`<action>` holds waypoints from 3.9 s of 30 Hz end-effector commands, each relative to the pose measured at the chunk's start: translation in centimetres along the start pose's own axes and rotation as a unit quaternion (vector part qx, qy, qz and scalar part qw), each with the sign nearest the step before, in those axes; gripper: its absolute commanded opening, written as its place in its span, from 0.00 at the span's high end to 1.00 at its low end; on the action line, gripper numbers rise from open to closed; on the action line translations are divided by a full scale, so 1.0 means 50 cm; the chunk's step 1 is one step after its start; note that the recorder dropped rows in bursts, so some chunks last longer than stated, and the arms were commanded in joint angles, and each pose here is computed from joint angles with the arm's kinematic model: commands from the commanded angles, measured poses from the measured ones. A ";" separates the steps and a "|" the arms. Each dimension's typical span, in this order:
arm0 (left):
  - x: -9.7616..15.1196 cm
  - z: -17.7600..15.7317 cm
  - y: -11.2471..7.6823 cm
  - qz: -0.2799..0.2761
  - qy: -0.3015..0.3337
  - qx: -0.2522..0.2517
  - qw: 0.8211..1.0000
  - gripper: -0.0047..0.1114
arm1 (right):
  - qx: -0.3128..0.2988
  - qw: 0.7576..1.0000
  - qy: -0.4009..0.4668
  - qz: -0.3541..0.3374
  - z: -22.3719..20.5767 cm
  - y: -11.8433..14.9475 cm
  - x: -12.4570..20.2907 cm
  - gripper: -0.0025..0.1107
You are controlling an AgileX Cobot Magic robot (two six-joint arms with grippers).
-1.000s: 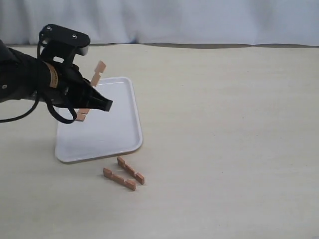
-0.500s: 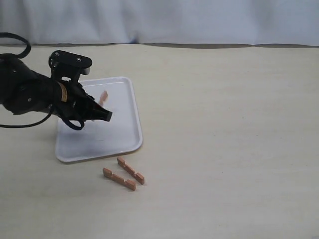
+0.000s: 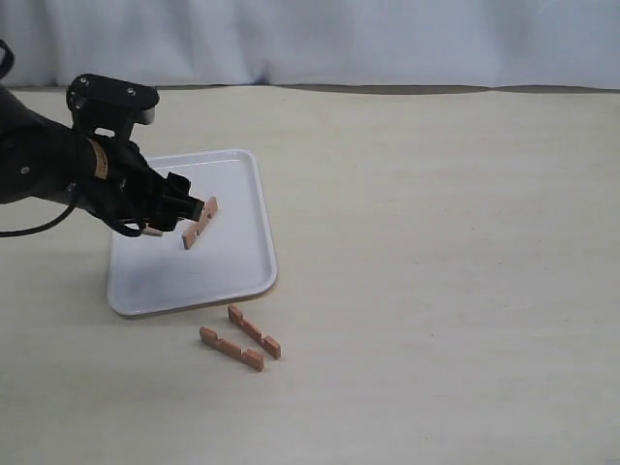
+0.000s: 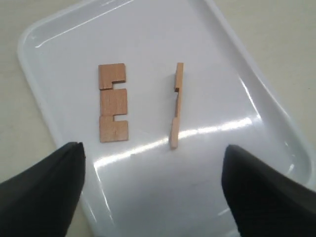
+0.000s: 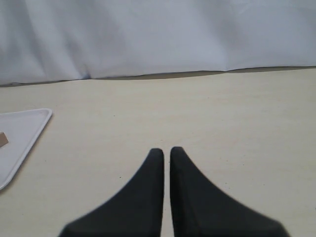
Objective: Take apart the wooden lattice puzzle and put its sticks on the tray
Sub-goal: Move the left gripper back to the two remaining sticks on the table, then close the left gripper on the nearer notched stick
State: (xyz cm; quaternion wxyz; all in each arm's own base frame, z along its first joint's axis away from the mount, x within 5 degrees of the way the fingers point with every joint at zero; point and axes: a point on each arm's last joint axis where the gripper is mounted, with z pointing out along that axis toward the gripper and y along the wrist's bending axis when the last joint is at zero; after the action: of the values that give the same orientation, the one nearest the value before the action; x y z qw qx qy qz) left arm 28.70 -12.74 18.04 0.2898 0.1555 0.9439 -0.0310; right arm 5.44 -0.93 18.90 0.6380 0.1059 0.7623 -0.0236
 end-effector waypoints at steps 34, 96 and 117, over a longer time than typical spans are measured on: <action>0.126 -0.098 -0.229 0.096 0.106 0.082 0.986 0.11 | -0.001 1.000 -0.003 0.000 0.000 0.000 0.000 0.94; 0.179 0.000 -0.235 0.019 0.124 0.054 0.991 0.11 | -0.001 1.000 -0.003 0.000 0.000 0.000 0.000 0.94; 0.178 0.027 -0.243 0.040 0.121 0.057 0.990 0.13 | -0.001 1.000 -0.003 0.000 0.000 0.000 0.000 0.94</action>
State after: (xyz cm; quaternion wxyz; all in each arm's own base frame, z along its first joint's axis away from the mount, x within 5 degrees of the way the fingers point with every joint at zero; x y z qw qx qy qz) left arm 18.49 -21.78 11.38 0.1575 0.2104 0.9637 -0.0461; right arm 5.44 -0.93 18.90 0.6380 0.1059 0.7623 -0.0236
